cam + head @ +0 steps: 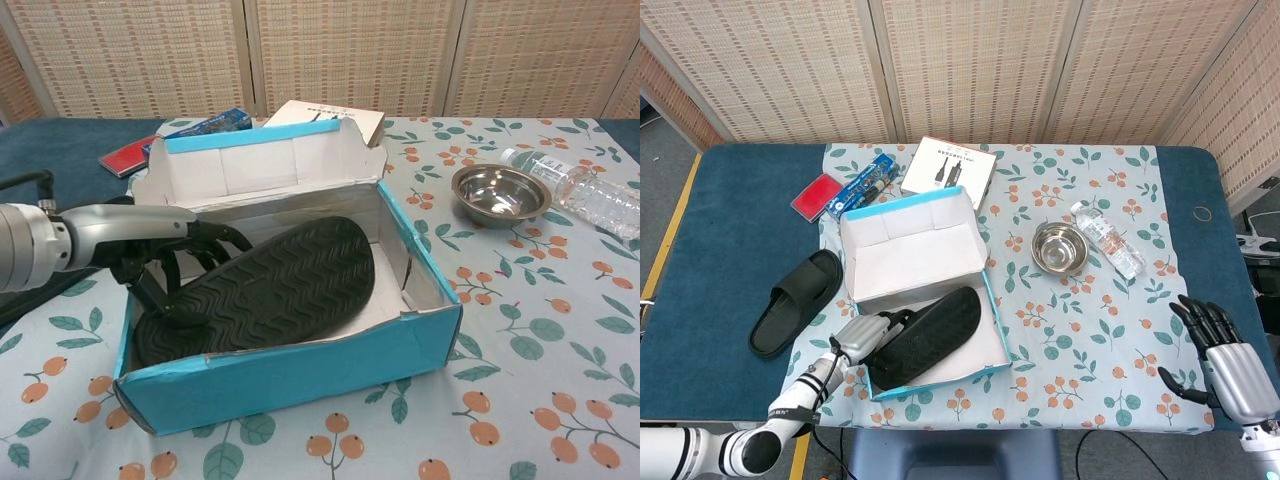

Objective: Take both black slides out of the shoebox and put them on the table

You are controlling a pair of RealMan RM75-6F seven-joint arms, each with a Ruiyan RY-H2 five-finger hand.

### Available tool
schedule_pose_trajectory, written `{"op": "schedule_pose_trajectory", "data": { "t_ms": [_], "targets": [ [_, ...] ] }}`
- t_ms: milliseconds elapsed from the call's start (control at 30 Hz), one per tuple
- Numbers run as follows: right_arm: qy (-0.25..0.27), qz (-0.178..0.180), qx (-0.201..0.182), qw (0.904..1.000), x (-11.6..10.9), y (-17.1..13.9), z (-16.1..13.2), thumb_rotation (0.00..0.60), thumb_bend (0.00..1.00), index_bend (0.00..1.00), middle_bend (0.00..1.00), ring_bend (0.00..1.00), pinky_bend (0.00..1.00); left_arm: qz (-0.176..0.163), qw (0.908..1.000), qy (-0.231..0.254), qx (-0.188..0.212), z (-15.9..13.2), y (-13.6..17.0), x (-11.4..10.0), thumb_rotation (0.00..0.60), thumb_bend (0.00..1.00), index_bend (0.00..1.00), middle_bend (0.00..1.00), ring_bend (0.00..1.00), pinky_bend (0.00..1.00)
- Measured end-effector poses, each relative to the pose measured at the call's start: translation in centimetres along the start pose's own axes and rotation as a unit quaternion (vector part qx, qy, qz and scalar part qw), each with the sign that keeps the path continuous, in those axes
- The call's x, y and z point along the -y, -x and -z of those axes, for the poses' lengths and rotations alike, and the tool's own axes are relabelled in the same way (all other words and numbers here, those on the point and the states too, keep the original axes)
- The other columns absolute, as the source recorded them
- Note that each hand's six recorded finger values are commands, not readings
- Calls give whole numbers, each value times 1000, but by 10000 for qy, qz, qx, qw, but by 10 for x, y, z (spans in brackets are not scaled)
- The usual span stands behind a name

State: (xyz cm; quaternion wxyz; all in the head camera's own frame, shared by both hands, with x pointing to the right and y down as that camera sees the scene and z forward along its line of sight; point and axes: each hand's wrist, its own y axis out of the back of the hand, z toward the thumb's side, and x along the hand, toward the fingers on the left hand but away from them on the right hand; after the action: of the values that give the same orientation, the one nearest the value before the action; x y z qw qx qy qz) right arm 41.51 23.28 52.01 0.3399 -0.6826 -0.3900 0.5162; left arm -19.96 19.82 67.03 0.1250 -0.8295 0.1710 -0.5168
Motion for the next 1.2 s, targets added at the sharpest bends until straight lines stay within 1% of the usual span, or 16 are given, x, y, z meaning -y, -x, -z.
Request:
{"op": "schedule_pose_trajectory", "data": {
  "t_ms": [100,200,267,333,433,500,633,767,967,1200],
  "targets": [
    [-14,6,22,10000,0,0,1,450,235,0,0,0,0,128,9999,-69,-64,1,-1,2,599,326,131,250,217,437],
    [-26,-2,28,10000,0,0,1,449,236,0,0,0,0,263,9995,-120,-91,-1,-1,5,600,326,188,335,300,450],
    [-29,-2,42,10000,0,0,1,449,236,0,0,0,0,349,9993,-130,-73,-3,-1,7,600,327,255,417,355,451],
    [-29,4,57,10000,0,0,2,449,236,0,0,0,0,408,9991,-134,-55,-4,-1,8,600,338,321,472,401,452],
    [-30,22,69,10000,-1,-1,2,450,236,0,0,0,0,446,9990,-16,-27,-6,0,8,600,373,408,530,460,460],
    [-26,38,81,10000,-2,-1,3,450,236,0,0,0,0,454,9989,80,0,-8,1,8,600,395,443,563,494,480],
    [-26,63,103,9999,-3,-2,4,451,236,0,0,0,0,415,9991,129,28,-9,0,8,600,422,514,642,576,547],
    [-23,85,102,9999,-5,-2,4,450,236,0,0,0,0,288,9993,236,80,-12,0,6,600,465,579,713,649,616],
    [-4,69,101,9999,-5,-3,4,449,236,0,0,0,0,93,9992,323,228,-21,2,1,600,555,635,766,700,667],
    [-7,41,104,9999,-4,-2,5,450,236,0,0,0,0,-166,9982,343,468,-33,10,-7,600,604,661,785,720,689]
  ]
}}
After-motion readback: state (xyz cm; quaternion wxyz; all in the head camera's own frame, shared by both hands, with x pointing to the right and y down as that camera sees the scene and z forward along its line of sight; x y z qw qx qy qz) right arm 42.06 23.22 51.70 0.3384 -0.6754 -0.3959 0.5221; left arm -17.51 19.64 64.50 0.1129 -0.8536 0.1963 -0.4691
